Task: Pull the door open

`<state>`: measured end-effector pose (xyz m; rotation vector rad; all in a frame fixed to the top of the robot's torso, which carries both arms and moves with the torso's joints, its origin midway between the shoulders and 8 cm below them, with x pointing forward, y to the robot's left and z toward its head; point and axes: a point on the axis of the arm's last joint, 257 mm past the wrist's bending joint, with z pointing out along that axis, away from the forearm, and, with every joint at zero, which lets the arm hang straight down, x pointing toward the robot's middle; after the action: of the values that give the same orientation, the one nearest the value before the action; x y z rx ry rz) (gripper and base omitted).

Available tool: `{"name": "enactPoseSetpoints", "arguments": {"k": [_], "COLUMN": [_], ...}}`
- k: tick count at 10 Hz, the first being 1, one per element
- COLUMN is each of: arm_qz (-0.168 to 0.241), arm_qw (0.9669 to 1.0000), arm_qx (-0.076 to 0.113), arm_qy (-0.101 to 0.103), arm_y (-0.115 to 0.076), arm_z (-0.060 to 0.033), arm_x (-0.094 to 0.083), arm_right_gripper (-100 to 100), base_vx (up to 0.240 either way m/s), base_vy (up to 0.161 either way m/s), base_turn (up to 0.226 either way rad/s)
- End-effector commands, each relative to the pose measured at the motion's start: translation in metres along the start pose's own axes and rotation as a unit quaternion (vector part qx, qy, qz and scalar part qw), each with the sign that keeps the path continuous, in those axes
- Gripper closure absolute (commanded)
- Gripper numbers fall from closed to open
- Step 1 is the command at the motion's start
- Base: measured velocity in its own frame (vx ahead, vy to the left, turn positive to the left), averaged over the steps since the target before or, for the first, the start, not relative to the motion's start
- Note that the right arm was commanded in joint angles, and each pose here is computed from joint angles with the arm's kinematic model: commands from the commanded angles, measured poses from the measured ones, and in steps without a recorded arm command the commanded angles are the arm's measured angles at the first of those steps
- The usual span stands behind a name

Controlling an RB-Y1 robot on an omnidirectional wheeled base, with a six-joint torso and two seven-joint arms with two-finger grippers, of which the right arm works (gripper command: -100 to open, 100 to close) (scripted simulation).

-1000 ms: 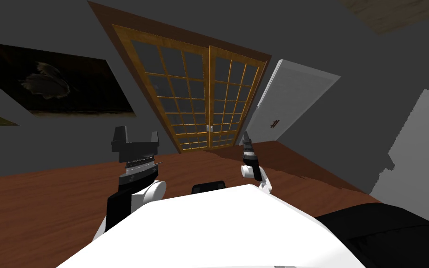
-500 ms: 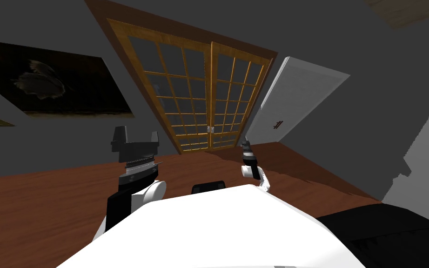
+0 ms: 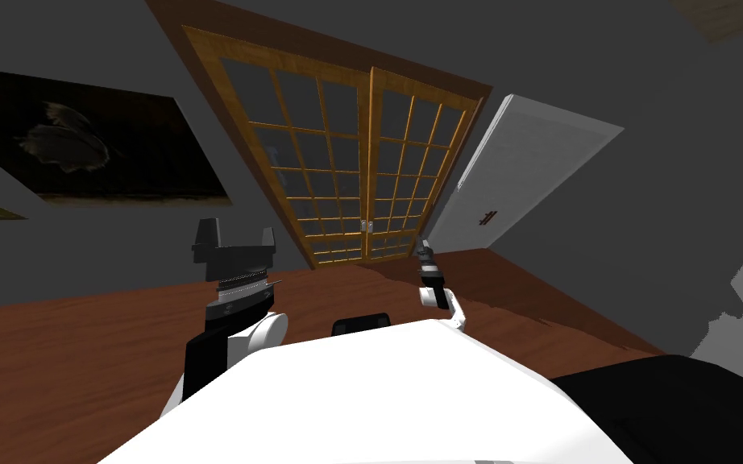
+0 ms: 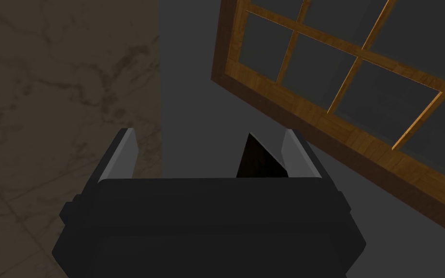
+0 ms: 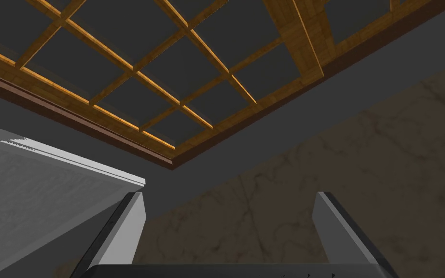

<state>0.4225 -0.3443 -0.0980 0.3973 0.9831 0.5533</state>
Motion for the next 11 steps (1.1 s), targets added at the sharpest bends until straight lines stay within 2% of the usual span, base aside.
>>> {"name": "enactPoseSetpoints", "arguments": {"k": [1, 5, 6, 11], "arm_qz": [-0.026, -0.085, -0.085, -0.152], "arm_qw": [0.9996, 0.9958, 0.9958, 0.9859], "arm_qx": [0.007, 0.024, 0.024, 0.044], "arm_qy": [0.007, 0.027, 0.027, 0.054], "arm_y": [-0.013, -0.043, -0.043, -0.079], "arm_z": [-0.0032, -0.0109, -0.0109, -0.0236], "arm_x": [0.006, 0.021, 0.021, 0.041], "arm_right_gripper": [-100, -100, -100, -100], "base_vx": [0.101, 0.104, 0.062, 0.087], "base_vy": [0.019, 0.030, 0.011, 0.021], "base_turn": [0.026, 0.027, 0.007, 0.027]}}
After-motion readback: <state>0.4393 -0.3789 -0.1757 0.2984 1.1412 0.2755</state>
